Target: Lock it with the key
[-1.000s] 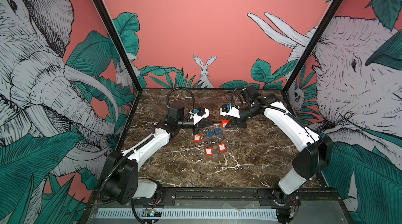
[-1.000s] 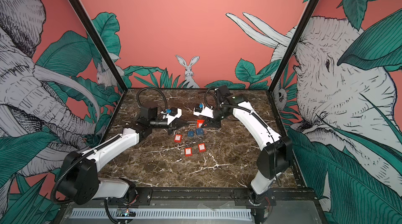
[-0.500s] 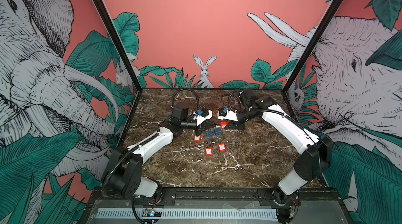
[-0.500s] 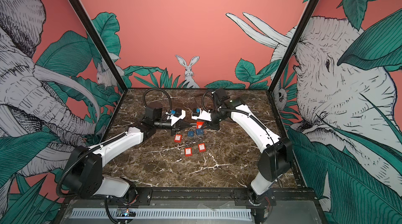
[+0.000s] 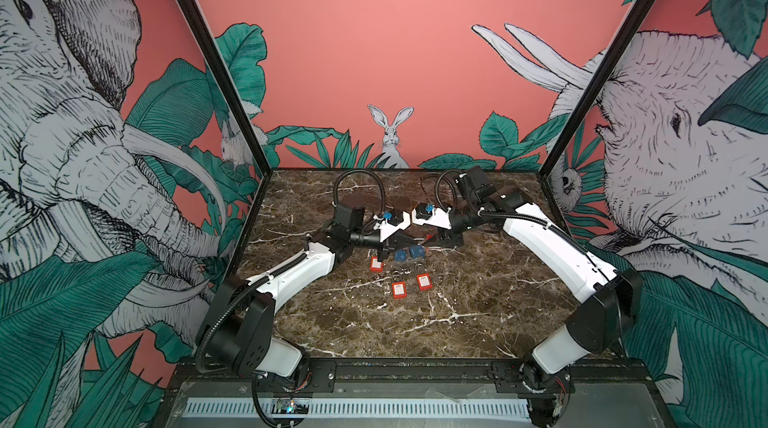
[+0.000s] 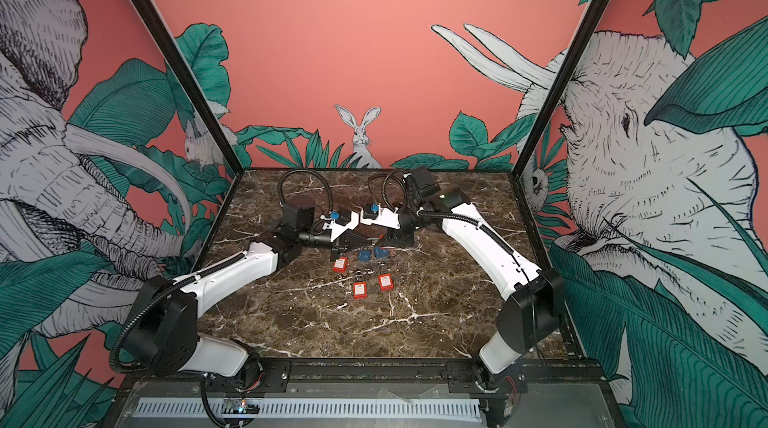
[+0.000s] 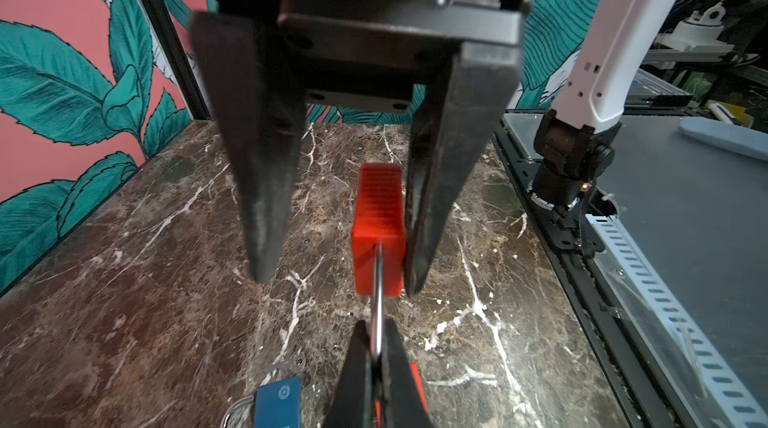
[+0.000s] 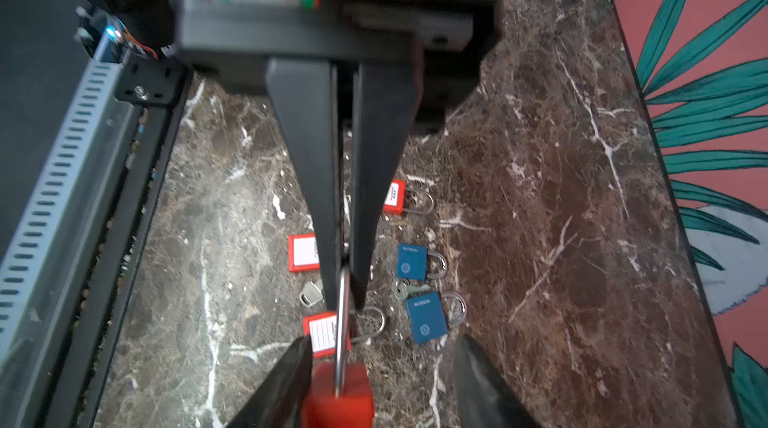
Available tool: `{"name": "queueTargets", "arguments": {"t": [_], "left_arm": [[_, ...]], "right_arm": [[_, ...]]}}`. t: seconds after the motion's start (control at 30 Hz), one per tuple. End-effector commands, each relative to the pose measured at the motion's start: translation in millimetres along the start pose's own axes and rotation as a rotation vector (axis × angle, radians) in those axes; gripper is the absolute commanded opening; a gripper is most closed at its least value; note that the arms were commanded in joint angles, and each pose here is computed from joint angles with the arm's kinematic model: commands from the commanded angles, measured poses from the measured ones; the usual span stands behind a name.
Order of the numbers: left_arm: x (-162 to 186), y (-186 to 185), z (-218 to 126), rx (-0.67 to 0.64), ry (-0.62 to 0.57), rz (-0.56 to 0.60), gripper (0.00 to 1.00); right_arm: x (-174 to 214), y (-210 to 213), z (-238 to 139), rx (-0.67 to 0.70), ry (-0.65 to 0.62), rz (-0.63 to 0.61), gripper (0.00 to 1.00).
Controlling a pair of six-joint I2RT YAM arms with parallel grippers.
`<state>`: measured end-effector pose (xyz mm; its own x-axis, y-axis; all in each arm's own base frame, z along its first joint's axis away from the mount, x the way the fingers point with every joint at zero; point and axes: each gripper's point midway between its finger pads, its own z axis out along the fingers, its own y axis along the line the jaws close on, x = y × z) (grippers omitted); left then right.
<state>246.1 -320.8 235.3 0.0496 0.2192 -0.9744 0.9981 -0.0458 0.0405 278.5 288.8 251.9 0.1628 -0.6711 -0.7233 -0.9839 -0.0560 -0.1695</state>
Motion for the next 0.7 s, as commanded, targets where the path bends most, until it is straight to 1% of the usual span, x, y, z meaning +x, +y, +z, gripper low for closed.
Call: {"name": "queueTargets", "arguments": {"t": [0.0, 0.13, 0.2, 0.23, 0.3, 0.33, 0.47, 0.53, 0.67], "left_arm": [[-18.4, -3.3, 0.2, 0.035, -0.037, 0.054, 0.0], [-21.2, 3.2, -2.1, 0.029, -0.046, 0.064, 0.0], [-22.3, 4.1, -2.9, 0.032, -0.049, 0.072, 0.0], [-22.6, 3.3, -3.0, 0.035, -0.049, 0.079, 0.0], [-22.6, 1.6, -3.6, 0.039, -0.049, 0.089, 0.0], [-22.7, 0.9, -4.2, 0.038, -0.05, 0.092, 0.0], [-22.6, -2.2, -5.6, 0.041, -0.048, 0.088, 0.0], [-22.1, -3.6, -5.7, 0.047, -0.044, 0.08, 0.0], [-24.0, -3.5, -6.2, 0.046, -0.047, 0.082, 0.0]], "right_arm": [[-15.6, -3.0, -26.6, 0.068, -0.061, -0.022, 0.67], [-8.3, 2.7, -61.0, 0.113, -0.044, 0.069, 0.68], [-5.2, 8.3, -74.6, 0.119, -0.044, 0.118, 0.66], [-1.8, 10.7, -79.6, 0.124, -0.036, 0.141, 0.63], [9.5, 15.7, -85.6, 0.127, -0.01, 0.185, 0.53], [16.8, 17.6, -86.1, 0.125, 0.01, 0.208, 0.49], [37.3, 24.3, -81.6, 0.097, 0.073, 0.274, 0.4], [43.2, 25.0, -76.8, 0.081, 0.089, 0.293, 0.38], [45.0, 26.0, -64.8, 0.022, 0.066, 0.319, 0.37]]}}
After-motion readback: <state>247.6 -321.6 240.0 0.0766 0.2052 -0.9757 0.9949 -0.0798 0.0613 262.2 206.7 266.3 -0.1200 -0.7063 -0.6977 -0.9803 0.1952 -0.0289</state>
